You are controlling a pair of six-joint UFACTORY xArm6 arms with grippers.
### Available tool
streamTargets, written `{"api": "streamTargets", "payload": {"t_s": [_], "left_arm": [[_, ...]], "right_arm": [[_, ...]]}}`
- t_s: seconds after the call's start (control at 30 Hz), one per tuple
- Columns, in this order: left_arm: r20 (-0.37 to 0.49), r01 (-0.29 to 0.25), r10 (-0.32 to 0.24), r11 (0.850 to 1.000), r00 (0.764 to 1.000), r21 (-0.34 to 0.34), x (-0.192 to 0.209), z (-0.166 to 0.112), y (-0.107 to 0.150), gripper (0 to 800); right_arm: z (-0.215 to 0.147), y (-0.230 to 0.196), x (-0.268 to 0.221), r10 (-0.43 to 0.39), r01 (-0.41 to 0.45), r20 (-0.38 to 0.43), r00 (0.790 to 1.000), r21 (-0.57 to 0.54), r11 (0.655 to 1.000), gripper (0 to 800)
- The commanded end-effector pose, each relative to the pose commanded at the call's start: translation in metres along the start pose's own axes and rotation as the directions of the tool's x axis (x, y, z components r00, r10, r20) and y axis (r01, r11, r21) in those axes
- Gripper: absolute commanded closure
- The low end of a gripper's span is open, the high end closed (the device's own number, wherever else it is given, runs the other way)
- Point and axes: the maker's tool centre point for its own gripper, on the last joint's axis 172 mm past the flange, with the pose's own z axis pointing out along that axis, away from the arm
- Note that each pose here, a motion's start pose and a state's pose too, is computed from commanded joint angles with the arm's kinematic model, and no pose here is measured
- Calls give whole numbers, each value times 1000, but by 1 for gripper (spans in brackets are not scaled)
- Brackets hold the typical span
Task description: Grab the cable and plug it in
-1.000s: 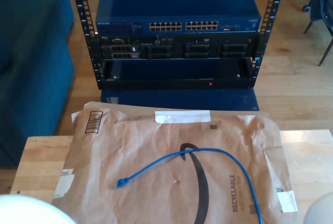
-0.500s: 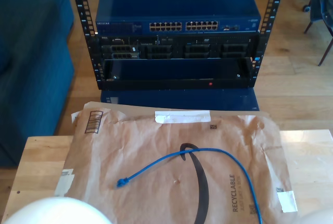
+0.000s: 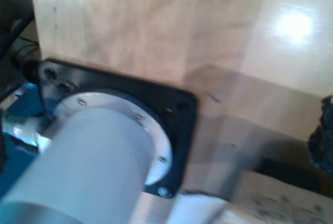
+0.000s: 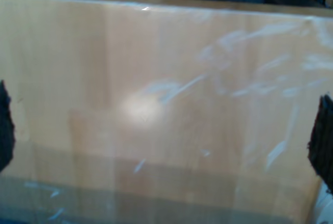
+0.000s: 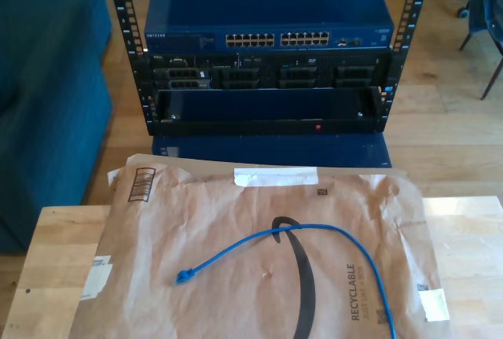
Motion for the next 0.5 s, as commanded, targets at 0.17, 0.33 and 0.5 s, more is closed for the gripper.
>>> {"api": "streamTargets", "payload": {"t_s": [0.17,0.33,0.5], "left_arm": [[-32,15,-14,999,999,29,-15,-5,20,0],[-47,18,-16,999,999,43,-23,-10,33,0],[-71,22,-19,999,997,46,-40,-17,50,0]], "right_arm": [[-12,-36,-48,-5,9,53,999,-78,997,12],[-14,-70,-100,-34,38,42,999,-100,994,12],[-8,-97,-161,-67,71,32,997,-134,989,12]]}}
